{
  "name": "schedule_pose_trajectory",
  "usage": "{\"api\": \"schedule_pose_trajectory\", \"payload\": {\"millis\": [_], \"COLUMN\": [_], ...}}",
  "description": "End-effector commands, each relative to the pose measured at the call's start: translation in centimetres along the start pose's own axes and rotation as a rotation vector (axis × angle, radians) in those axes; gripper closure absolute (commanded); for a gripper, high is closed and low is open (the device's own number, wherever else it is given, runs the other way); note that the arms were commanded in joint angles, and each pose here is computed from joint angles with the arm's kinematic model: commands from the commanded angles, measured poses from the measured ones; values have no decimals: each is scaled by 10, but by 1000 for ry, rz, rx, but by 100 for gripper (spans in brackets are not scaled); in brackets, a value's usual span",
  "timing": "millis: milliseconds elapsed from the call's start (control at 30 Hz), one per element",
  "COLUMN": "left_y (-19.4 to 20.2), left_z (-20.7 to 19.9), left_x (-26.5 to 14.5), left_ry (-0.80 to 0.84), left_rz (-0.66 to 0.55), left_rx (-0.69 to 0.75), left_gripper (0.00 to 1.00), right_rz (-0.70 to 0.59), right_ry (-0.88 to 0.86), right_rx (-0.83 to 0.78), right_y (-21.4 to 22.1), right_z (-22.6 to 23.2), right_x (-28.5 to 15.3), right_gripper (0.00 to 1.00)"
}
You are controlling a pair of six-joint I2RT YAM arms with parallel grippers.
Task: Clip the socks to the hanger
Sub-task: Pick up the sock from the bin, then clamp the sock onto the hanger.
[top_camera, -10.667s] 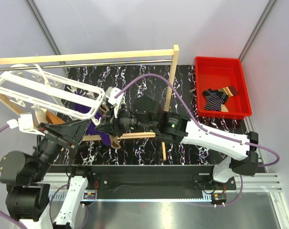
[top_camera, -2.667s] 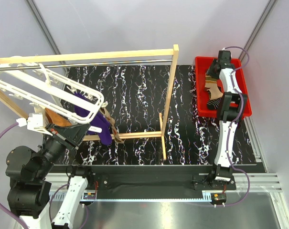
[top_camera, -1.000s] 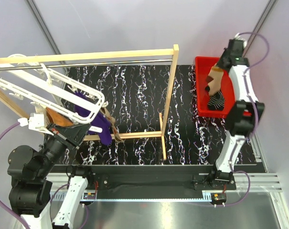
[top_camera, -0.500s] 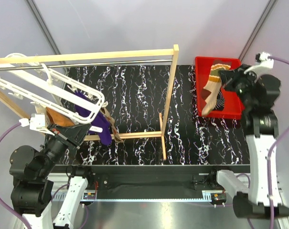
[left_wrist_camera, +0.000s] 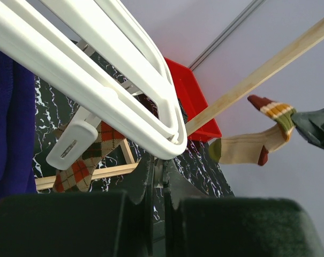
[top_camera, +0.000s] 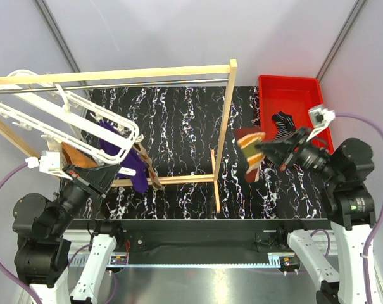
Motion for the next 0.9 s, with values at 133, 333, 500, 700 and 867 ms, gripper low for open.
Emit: {"api": "schedule_pose_trajectory", "payload": {"millis": [133, 333, 500, 700, 867], "left_y": [3, 2, 3, 1, 2], "left_z": [0, -1, -1, -4, -6], "left_x": [1, 2, 2, 1, 1], "left_ry": [17, 25, 30, 45, 63], "left_rz": [22, 16, 13, 10, 12], "left_rx": [-19, -27, -37, -45, -55], "left_gripper": [100, 100, 100, 100, 100], "right_rz": [379, 562, 678, 605, 511], "right_ry": [-458, -635, -729, -712, -745], "right_rx": [108, 122, 56, -71, -138], "right_y": [47, 57, 91, 122, 131], "right_z": [13, 27, 61, 94, 113], "right_x": [-7, 13, 36, 72, 90], "right_gripper": [100, 100, 100, 100, 100]}}
Point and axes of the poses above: each gripper's point midway between its finger pads, its own x axis out along the fingers, its own z axis along the line the jaws close on, y = z × x, the point moved 10 cm from there along -x, back along the fingers, and after that the axes turned 12 degrees about x, right-handed, at the moved point
